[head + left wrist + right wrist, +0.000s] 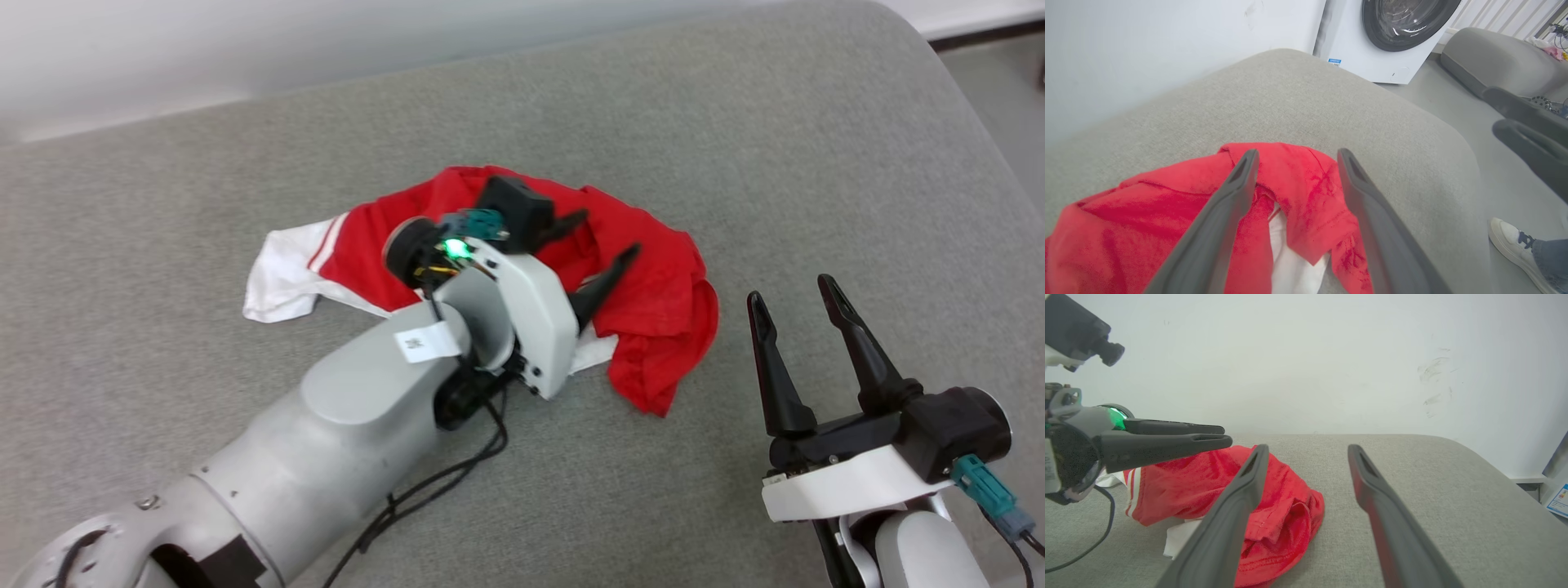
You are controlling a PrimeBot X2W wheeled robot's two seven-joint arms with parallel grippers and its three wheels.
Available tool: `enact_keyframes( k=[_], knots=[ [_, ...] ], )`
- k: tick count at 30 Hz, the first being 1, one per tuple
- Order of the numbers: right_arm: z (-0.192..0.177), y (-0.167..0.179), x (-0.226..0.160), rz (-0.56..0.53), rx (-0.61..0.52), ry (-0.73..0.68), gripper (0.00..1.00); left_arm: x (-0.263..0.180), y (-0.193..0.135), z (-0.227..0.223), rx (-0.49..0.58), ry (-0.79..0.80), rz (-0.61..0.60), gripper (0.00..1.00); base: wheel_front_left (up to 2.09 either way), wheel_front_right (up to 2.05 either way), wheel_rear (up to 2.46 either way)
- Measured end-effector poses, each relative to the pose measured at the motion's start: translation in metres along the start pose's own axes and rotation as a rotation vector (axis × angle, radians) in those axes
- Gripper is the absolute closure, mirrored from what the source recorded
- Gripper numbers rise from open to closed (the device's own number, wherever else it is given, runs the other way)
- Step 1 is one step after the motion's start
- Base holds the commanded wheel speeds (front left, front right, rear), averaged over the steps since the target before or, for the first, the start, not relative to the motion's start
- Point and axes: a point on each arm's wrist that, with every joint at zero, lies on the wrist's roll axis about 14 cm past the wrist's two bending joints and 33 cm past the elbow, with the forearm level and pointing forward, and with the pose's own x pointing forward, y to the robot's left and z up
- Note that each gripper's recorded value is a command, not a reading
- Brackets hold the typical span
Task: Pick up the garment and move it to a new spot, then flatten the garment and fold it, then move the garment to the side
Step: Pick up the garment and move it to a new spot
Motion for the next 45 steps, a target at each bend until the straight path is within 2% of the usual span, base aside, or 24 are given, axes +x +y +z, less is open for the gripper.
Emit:
enact_keyframes(
  k=[8, 10, 14, 17, 23, 27, 35, 45],
  knots=[
    [0.009, 0.013, 0.001, 0.042, -0.008, -0.030, 0.00, -0.046, 0.048, 0.044, 0.109, -0.158, 0.156, 0.00, 0.00, 0.00, 0.00],
    [0.015, 0.021, 0.002, 0.064, -0.009, -0.049, 0.00, -0.079, 0.074, 0.056, 0.167, -0.188, 0.255, 0.00, 0.00, 0.00, 0.00],
    [0.017, 0.029, 0.002, 0.087, -0.004, -0.056, 0.00, -0.129, 0.095, 0.076, 0.213, -0.258, 0.376, 0.00, 0.00, 0.00, 0.00],
    [0.019, 0.035, 0.002, 0.105, 0.002, -0.063, 0.00, -0.166, 0.098, 0.087, 0.189, -0.351, 0.441, 0.00, 0.00, 0.00, 0.00],
    [0.021, 0.046, 0.003, 0.135, 0.012, -0.071, 0.00, -0.233, 0.089, 0.077, 0.224, -0.437, 0.587, 0.00, 0.00, 0.00, 0.00],
    [0.023, 0.051, 0.004, 0.150, 0.017, -0.077, 0.00, -0.264, 0.078, 0.063, 0.185, -0.496, 0.670, 0.00, 0.00, 0.00, 0.00],
    [0.022, 0.055, -0.001, 0.159, 0.029, -0.072, 0.00, -0.299, 0.057, 0.034, 0.138, -0.536, 0.786, 0.00, 0.00, 0.00, 0.00],
    [0.019, 0.053, -0.005, 0.155, 0.028, -0.063, 0.00, -0.303, 0.045, 0.023, 0.161, -0.521, 0.813, 0.00, 0.00, 0.00, 0.00]
  ],
)
